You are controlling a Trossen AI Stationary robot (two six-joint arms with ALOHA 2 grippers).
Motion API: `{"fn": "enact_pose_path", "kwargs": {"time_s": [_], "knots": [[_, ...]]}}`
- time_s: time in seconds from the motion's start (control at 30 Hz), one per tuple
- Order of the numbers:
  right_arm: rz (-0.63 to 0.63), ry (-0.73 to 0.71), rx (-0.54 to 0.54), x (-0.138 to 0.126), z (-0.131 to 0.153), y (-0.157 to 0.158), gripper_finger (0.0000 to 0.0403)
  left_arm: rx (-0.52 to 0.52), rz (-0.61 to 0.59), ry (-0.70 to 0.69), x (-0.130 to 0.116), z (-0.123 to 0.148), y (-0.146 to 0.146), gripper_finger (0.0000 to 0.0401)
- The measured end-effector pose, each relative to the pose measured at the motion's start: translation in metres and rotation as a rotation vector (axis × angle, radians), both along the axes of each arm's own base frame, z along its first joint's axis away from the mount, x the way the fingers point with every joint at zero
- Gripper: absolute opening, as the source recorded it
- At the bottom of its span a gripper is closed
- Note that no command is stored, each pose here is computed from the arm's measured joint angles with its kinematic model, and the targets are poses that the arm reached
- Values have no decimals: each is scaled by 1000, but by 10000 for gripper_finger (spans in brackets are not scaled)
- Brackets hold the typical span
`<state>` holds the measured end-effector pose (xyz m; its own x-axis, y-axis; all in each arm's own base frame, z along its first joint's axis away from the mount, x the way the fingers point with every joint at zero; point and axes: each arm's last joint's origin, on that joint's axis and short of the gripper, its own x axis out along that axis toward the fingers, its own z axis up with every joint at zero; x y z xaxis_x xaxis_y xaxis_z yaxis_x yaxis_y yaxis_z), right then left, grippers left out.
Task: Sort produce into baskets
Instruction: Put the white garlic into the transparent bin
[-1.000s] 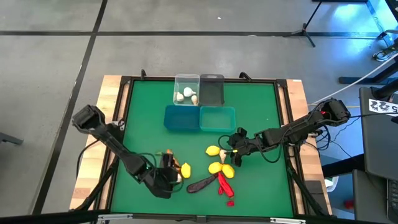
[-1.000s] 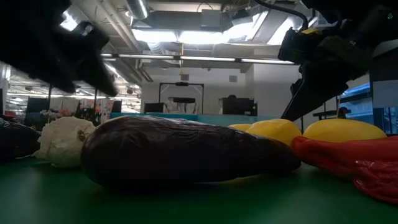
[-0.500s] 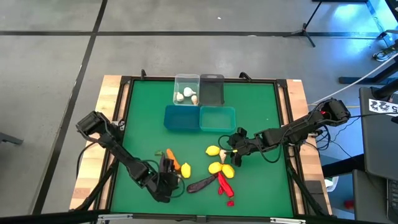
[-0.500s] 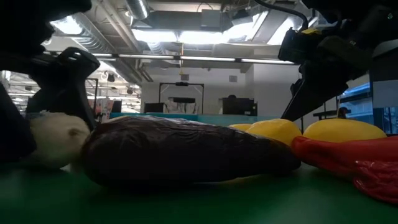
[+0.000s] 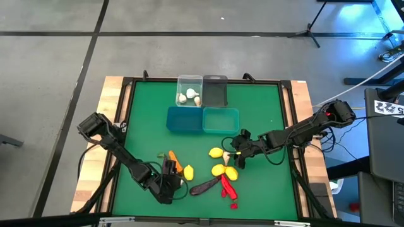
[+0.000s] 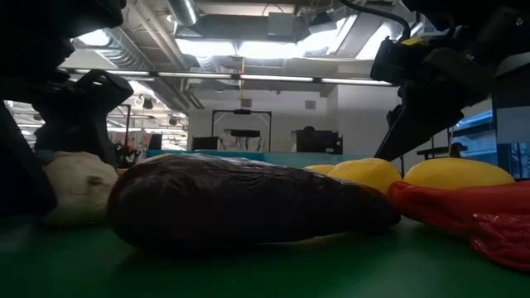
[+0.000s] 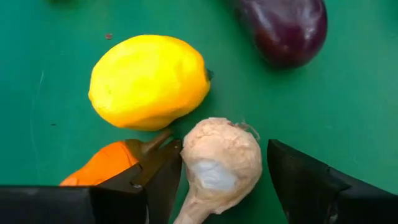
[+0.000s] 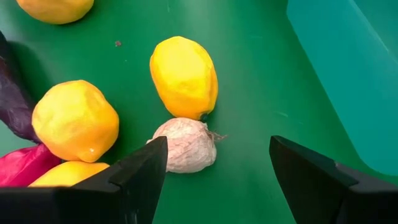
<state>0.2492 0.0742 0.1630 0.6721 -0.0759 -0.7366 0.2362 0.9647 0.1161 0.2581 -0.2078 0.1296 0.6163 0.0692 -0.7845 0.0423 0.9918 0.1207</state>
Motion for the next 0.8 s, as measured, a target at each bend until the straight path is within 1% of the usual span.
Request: {"fn": "enact_pose_path", "kwargs": {"time_s": [0.1,0.23,0.37,0.5,0.6,0.8], "knots": [[-21,-7,-11,0,0,-1,280,4,-1,3,0,0,0,214],[-42,-9,4,0,0,-1,280,7,-2,6,0,0,1,197],[-49,-10,10,0,0,-1,280,43,-36,11,3,2,5,184],[-49,-11,11,0,0,-1,280,89,-74,4,8,8,14,181],[-54,-13,6,0,0,-1,280,98,-71,-7,13,14,23,181],[-58,-11,-3,0,0,-1,280,88,-31,-57,20,39,44,180]]}}
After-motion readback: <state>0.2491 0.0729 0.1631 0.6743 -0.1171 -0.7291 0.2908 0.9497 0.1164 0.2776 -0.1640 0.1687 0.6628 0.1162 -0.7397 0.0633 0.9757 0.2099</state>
